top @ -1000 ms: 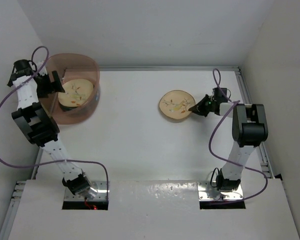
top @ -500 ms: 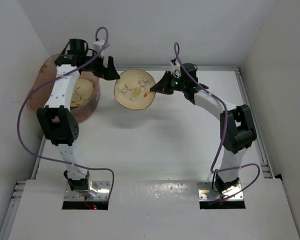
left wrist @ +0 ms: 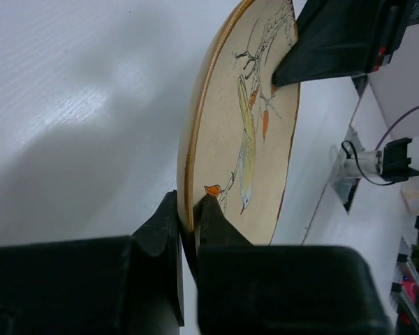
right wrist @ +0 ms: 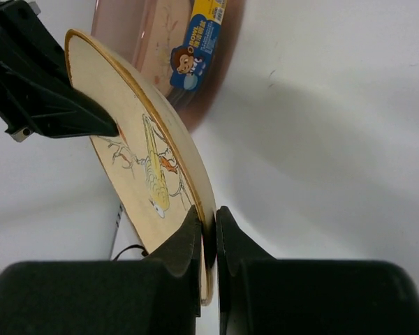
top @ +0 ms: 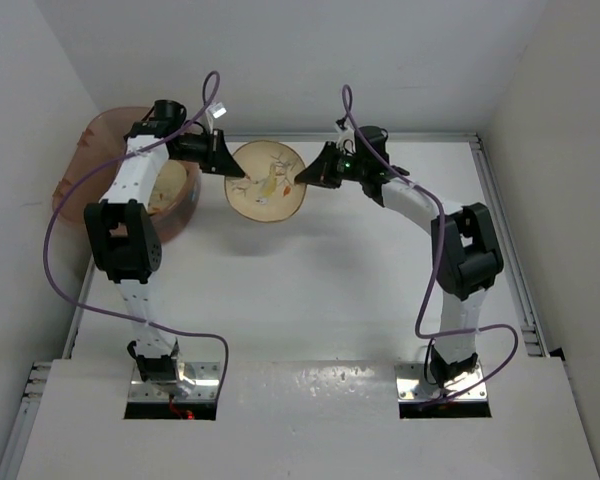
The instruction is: Place the plates into the plastic bin on the countertop
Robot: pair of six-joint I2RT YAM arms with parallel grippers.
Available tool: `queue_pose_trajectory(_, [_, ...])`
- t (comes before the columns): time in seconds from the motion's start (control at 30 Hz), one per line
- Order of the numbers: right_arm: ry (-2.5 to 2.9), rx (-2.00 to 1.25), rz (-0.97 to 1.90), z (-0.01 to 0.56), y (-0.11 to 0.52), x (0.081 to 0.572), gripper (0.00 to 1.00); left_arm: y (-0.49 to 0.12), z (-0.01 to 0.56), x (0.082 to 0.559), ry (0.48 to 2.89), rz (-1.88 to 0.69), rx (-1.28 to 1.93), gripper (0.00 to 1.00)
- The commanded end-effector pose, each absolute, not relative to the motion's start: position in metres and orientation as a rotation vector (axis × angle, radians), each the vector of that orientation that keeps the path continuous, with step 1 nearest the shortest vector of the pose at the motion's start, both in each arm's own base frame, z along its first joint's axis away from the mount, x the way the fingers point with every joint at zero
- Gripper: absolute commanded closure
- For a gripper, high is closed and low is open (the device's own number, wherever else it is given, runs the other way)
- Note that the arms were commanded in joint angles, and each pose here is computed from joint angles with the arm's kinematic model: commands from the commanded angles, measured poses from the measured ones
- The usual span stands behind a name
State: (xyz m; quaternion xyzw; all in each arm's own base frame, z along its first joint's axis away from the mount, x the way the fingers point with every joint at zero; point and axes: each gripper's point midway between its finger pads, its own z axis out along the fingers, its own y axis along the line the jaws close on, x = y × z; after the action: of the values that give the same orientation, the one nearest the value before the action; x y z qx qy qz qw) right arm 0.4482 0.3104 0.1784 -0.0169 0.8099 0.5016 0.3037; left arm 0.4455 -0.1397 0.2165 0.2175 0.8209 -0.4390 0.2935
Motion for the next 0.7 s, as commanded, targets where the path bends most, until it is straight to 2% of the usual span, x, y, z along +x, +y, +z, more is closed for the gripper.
queue_pose_trajectory(0.0, [1.891,-0.168,1.467,0.262,0.329,0.450,1.00,-0.149,0.236,0.434,2.101,-1.188,0.668,1.00])
queue_pose_trajectory(0.07, [1.922,-0.128,1.440,0.254,0.327,0.456,0.82,-0.142,0.240,0.439,2.099,-1.148,0.658,1.00])
queue_pose_trajectory(0.1, [1.949,-0.115,1.417,0.247,0.323,0.457,0.49,-0.137,0.246,0.443,2.087,-1.132,0.652,1.00])
queue_pose_trajectory(0.17, [2.021,-0.039,1.356,0.232,0.312,0.463,0.15,-0.110,0.276,0.457,2.032,-1.074,0.598,1.00])
queue_pose_trajectory(0.23, [2.049,0.003,1.288,0.222,0.300,0.469,0.03,-0.082,0.302,0.468,1.991,-1.013,0.535,1.00])
queue_pose_trajectory(0.37, [2.114,0.177,1.155,0.198,0.262,0.473,0.00,0.031,0.363,0.481,1.842,-0.857,0.308,1.00])
queue_pose_trajectory(0.43, [2.140,0.224,1.131,0.186,0.248,0.468,0.00,0.070,0.371,0.479,1.809,-0.826,0.197,1.00])
queue_pose_trajectory(0.57, [2.201,0.245,1.064,0.168,0.230,0.458,0.00,0.141,0.355,0.477,1.821,-0.712,-0.031,1.00])
queue_pose_trajectory(0.6, [2.210,0.234,1.046,0.166,0.229,0.456,0.00,0.162,0.334,0.477,1.853,-0.672,-0.121,1.00])
queue_pose_trajectory(0.67, [2.227,0.239,1.022,0.164,0.224,0.456,0.00,0.175,0.315,0.478,1.882,-0.640,-0.167,1.00])
